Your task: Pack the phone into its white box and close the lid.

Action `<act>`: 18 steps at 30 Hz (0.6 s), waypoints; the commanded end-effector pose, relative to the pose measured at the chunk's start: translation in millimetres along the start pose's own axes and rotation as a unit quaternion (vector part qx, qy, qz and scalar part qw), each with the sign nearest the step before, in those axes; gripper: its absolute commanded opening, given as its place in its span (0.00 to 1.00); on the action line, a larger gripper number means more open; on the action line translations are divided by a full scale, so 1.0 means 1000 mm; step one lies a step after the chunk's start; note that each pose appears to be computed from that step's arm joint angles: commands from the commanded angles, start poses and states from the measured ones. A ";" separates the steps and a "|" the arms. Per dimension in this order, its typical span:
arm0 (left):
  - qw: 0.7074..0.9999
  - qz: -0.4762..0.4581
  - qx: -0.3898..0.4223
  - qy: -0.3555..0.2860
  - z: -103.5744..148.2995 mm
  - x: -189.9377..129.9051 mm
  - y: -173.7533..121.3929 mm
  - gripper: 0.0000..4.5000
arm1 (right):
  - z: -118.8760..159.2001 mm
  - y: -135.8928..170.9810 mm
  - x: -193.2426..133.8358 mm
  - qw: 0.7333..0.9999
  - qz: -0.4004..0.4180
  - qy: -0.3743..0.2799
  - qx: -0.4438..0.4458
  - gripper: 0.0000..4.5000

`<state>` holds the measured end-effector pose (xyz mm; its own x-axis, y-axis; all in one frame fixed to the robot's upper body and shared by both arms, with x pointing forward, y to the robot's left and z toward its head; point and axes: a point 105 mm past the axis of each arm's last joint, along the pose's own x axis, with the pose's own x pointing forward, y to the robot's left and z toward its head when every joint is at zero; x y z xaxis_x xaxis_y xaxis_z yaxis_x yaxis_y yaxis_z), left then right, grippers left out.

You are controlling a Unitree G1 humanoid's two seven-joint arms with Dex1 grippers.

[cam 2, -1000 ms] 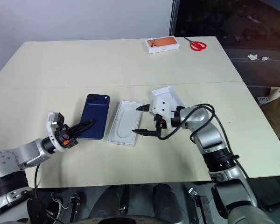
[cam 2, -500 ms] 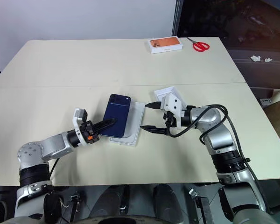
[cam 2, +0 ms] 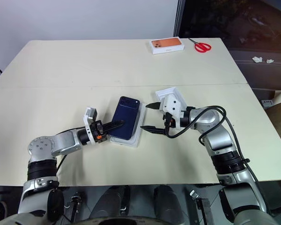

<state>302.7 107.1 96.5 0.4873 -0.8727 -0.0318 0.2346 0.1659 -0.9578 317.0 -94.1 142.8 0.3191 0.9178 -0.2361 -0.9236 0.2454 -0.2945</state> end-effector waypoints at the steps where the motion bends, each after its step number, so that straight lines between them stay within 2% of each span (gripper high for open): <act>1: 1.000 -0.022 0.004 -0.002 0.002 0.005 -0.008 0.40 | 0.010 -0.003 0.001 1.000 -0.003 -0.014 -0.022 1.00; 6: 0.999 -0.019 0.027 0.014 -0.003 0.001 -0.011 0.95 | 0.010 -0.004 0.002 1.000 -0.006 -0.013 -0.025 1.00; 18: 0.996 -0.011 0.083 0.025 -0.005 -0.019 -0.023 0.95 | 0.010 -0.008 0.005 0.999 -0.012 -0.014 -0.029 1.00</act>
<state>288.0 115.5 113.6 0.4494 -0.8927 -0.0346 0.3626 0.2176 -0.9062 322.3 -91.8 143.4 0.3356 0.9135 -0.2301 -0.9128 0.2550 -0.3190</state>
